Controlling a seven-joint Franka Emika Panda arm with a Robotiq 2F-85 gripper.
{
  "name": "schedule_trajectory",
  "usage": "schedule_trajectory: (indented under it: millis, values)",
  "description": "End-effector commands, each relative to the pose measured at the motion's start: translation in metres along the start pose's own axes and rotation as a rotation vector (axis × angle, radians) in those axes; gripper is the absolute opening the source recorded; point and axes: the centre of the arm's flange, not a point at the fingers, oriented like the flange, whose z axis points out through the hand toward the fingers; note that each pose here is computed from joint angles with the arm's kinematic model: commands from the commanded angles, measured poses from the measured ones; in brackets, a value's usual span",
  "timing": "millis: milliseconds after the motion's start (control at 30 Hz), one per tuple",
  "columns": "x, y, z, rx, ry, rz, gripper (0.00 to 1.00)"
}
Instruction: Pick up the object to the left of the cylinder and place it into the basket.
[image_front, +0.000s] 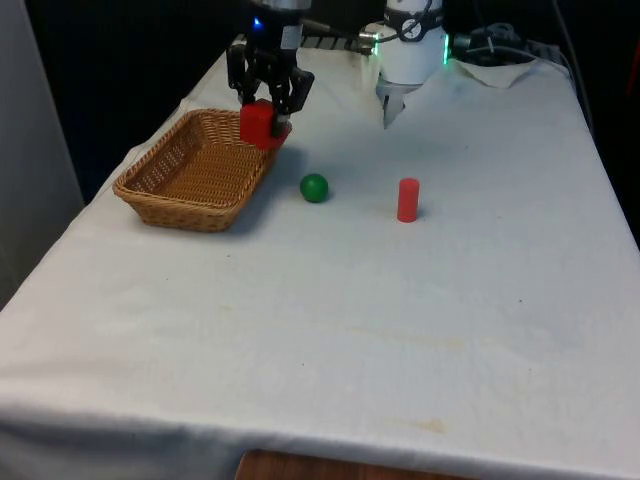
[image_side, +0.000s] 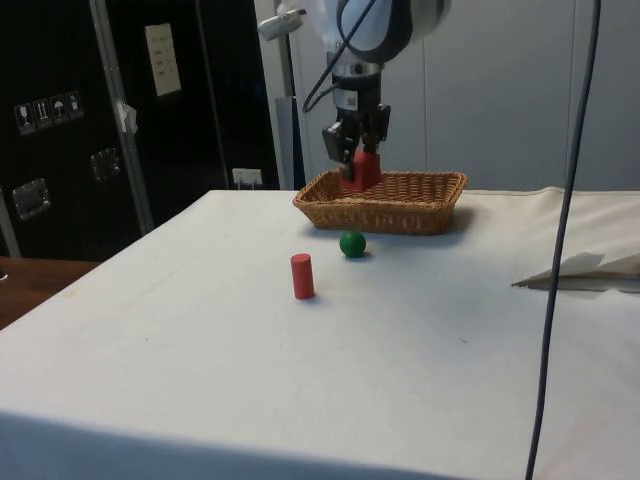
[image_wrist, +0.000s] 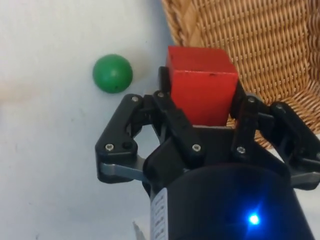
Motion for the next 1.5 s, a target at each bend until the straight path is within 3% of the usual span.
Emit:
schedule_trajectory:
  millis: [0, 133, 167, 200, 400, 433, 467, 700, 733, 800, 967, 1000, 1033, 1233, 1267, 1300, 1467]
  values:
    - [-0.001, 0.004, 0.001, 0.023, 0.011, 0.004, 0.02]
    - [0.002, 0.016, 0.008, 0.028, 0.019, 0.014, 0.02]
    - [0.002, 0.015, 0.011, 0.004, 0.009, 0.015, 0.02]
    - [0.003, 0.020, 0.010, 0.028, 0.021, 0.016, 0.02]
    - [0.010, 0.039, 0.018, 0.026, 0.026, 0.026, 0.02]
    - [0.009, 0.038, 0.020, 0.007, 0.016, 0.026, 0.02]
    - [0.010, 0.043, 0.019, 0.025, 0.026, 0.029, 0.02]
    - [0.016, 0.065, 0.028, 0.020, 0.031, 0.043, 0.02]
    - [0.015, 0.065, 0.030, 0.001, 0.019, 0.044, 0.02]
    - [0.017, 0.069, 0.032, 0.020, 0.030, 0.045, 0.02]
    - [0.017, 0.069, 0.046, 0.011, 0.031, 0.048, 0.02]
    - [0.017, 0.072, 0.045, -0.002, 0.016, 0.050, 0.02]
    - [0.018, 0.068, 0.047, 0.010, 0.032, 0.048, 0.02]
    - [0.021, 0.066, 0.060, 0.000, 0.035, 0.058, 0.02]
    - [0.019, 0.069, 0.060, -0.015, 0.015, 0.060, 0.02]
    - [0.021, 0.065, 0.062, -0.001, 0.034, 0.060, 0.02]
    - [0.023, 0.065, 0.074, -0.009, 0.036, 0.068, 0.02]
